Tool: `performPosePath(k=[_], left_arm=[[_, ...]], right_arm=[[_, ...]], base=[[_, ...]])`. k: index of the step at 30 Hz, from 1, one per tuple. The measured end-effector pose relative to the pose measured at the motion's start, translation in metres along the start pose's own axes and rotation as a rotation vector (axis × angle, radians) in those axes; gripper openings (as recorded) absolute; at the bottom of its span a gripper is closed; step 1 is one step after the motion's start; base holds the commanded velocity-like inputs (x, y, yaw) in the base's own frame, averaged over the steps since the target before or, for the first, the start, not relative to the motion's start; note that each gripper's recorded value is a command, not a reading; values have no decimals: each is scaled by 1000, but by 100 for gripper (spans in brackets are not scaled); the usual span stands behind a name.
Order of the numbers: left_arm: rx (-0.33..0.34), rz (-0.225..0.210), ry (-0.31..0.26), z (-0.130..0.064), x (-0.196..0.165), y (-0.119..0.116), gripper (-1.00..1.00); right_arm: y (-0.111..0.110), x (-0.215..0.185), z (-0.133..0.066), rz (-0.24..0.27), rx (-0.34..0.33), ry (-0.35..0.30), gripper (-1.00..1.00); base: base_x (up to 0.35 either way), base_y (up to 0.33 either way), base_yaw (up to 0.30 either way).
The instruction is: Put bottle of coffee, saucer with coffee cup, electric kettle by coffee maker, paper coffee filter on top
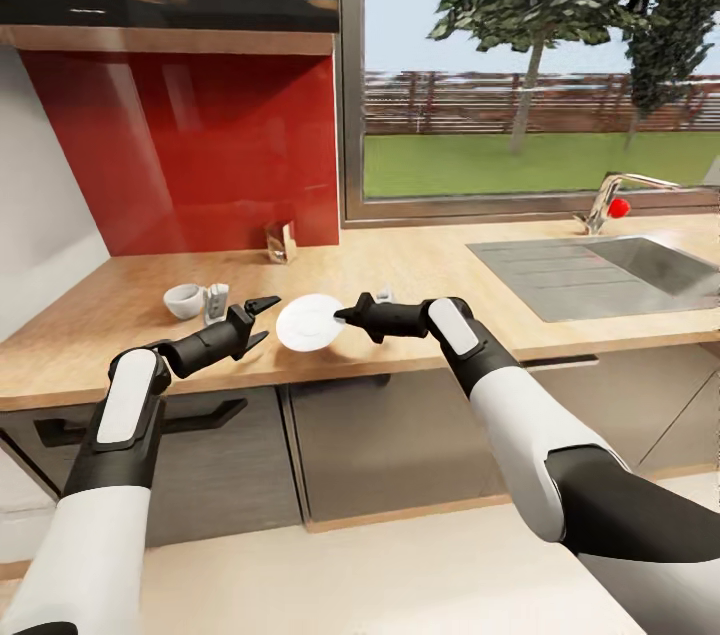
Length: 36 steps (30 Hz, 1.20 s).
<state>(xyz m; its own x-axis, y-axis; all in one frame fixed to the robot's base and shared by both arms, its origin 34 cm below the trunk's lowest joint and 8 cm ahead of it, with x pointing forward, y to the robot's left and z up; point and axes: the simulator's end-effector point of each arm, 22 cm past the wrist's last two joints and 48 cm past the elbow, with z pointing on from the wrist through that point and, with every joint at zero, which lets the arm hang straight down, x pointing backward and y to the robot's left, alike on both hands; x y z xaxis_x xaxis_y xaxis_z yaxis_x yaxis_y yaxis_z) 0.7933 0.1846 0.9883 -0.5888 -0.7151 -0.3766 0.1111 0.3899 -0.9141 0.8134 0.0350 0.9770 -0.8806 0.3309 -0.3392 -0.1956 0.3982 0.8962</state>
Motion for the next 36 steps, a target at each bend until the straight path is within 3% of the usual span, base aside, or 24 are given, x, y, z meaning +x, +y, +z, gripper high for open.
performPosePath(k=[4, 21, 25, 29, 33, 34, 36], left_arm=[[37, 47, -9, -8, -5, -23, 100], [78, 117, -33, -23, -17, -49, 100], [131, 133, -32, -31, -21, -59, 100], [238, 155, -22, -47, -25, -74, 100], [370, 167, 53, -67, 2, -80, 100], [426, 174, 134, -79, 30, -74, 100], [465, 157, 205, -93, 57, -63, 100]], right_arm=[[7, -4, -2, -16, -9, -11, -100], [13, -9, -4, -30, -19, -22, -100], [14, -9, -4, -31, -19, -23, -100], [10, -14, -9, -32, -12, -30, -100], [3, -22, -17, -25, -5, -49, -100], [5, -30, -23, -21, -15, -68, -100], [8, -37, -27, -27, -20, -84, -100]], base=[[-12, 0, 0], [0, 0, 0], [0, 0, 0], [0, 0, 0], [0, 0, 0], [0, 0, 0], [0, 0, 0]])
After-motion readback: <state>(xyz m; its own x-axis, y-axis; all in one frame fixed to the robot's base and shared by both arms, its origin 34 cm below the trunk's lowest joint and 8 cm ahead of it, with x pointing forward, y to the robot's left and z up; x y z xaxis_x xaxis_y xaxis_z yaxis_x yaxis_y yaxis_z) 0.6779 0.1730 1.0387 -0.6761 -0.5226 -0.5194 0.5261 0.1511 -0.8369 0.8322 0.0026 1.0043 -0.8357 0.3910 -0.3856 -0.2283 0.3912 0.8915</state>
